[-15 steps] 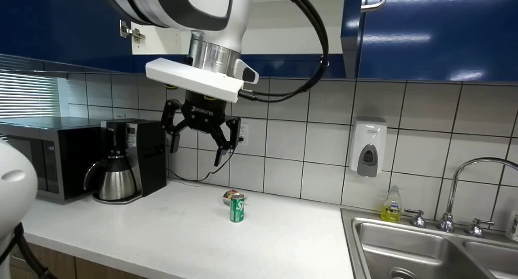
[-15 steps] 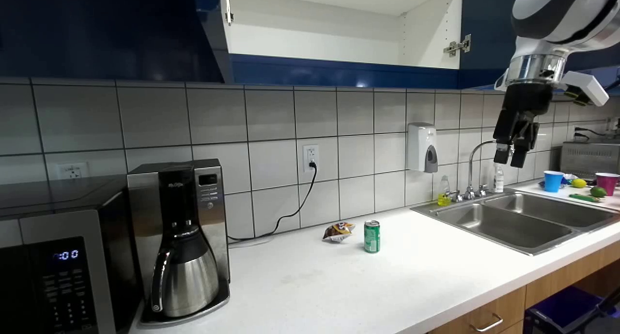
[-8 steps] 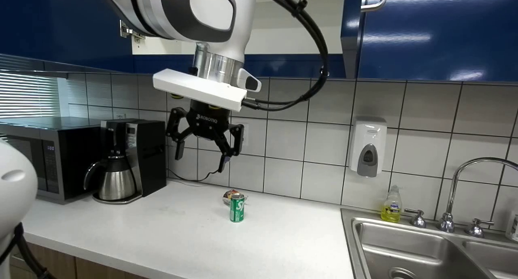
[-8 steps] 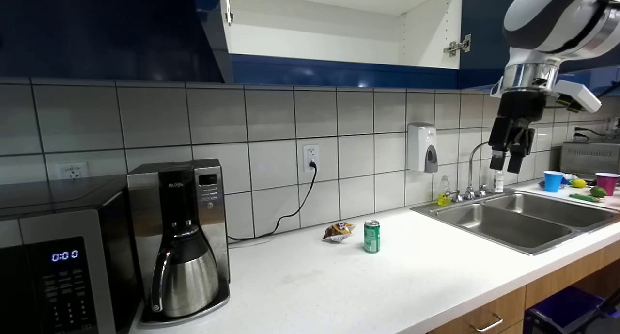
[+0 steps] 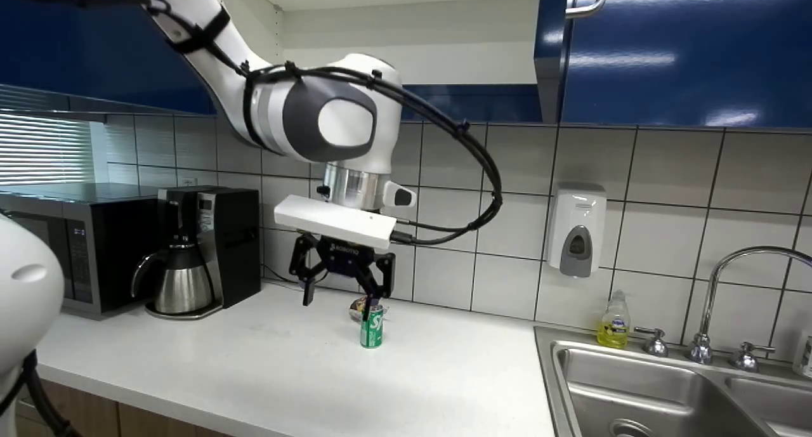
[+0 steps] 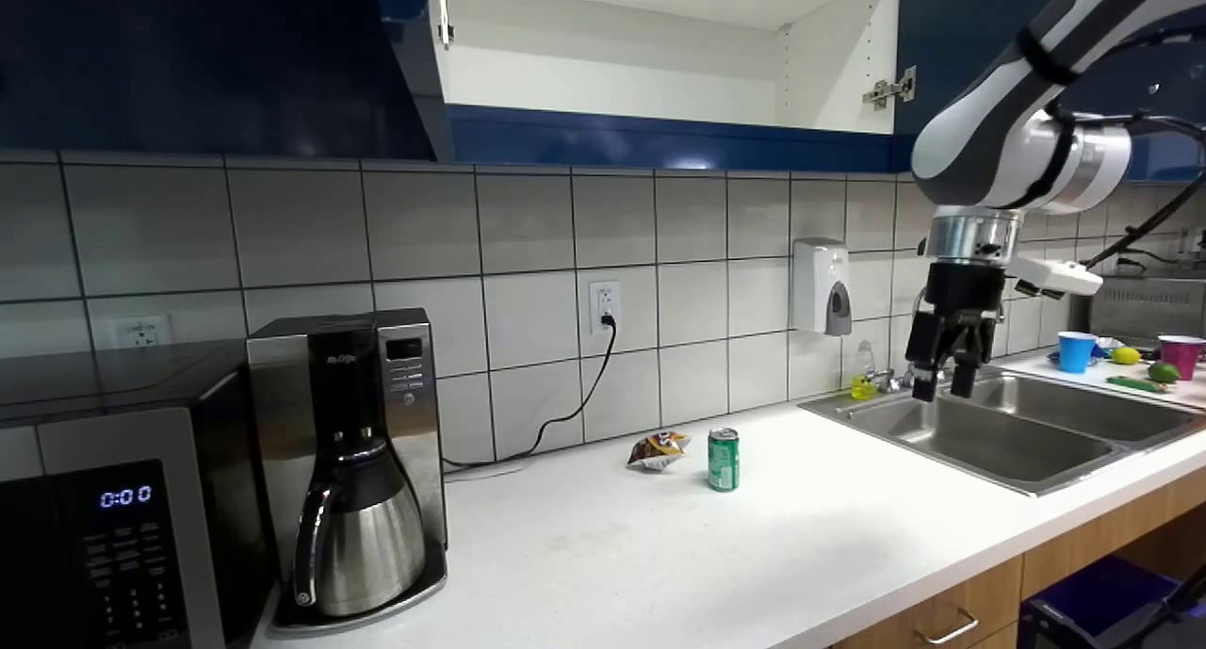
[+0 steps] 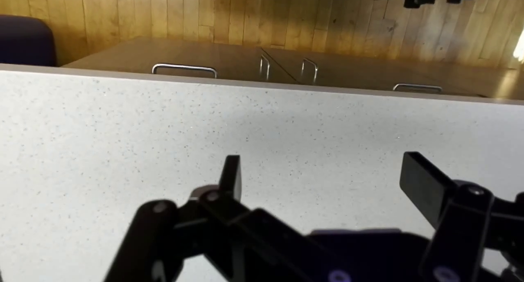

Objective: Put the can inside the cupboard

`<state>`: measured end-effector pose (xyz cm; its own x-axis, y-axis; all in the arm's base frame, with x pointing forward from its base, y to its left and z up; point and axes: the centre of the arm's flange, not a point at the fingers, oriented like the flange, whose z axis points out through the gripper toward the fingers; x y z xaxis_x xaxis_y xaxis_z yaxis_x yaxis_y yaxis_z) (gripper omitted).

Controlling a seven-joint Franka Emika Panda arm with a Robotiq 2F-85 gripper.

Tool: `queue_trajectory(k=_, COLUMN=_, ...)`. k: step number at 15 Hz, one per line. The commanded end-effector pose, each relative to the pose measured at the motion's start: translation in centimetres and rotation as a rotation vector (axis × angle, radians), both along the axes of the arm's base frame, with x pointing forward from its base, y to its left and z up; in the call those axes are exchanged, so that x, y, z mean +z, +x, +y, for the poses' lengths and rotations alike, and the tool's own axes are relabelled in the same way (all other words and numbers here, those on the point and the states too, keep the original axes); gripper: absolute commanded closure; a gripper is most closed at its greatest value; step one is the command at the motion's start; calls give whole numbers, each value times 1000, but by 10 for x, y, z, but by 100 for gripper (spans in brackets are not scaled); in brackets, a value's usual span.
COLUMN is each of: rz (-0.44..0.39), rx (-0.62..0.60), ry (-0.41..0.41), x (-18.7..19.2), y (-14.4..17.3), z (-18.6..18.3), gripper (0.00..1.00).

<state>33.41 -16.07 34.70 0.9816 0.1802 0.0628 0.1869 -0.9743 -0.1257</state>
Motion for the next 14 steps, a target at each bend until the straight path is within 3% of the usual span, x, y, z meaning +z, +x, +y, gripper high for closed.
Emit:
queue_trajectory(k=1, rz=6, rx=7, ry=-19, x=-54, y=35, z=-8, gripper=0)
queue_trajectory(k=7, rz=-38, rx=-20, ry=-50, x=-116, y=63, z=-2, gripper=0)
queue_trajectory(k=14, rz=-134, rx=-50, ry=-63, x=-151, y=113, z=15, gripper=0)
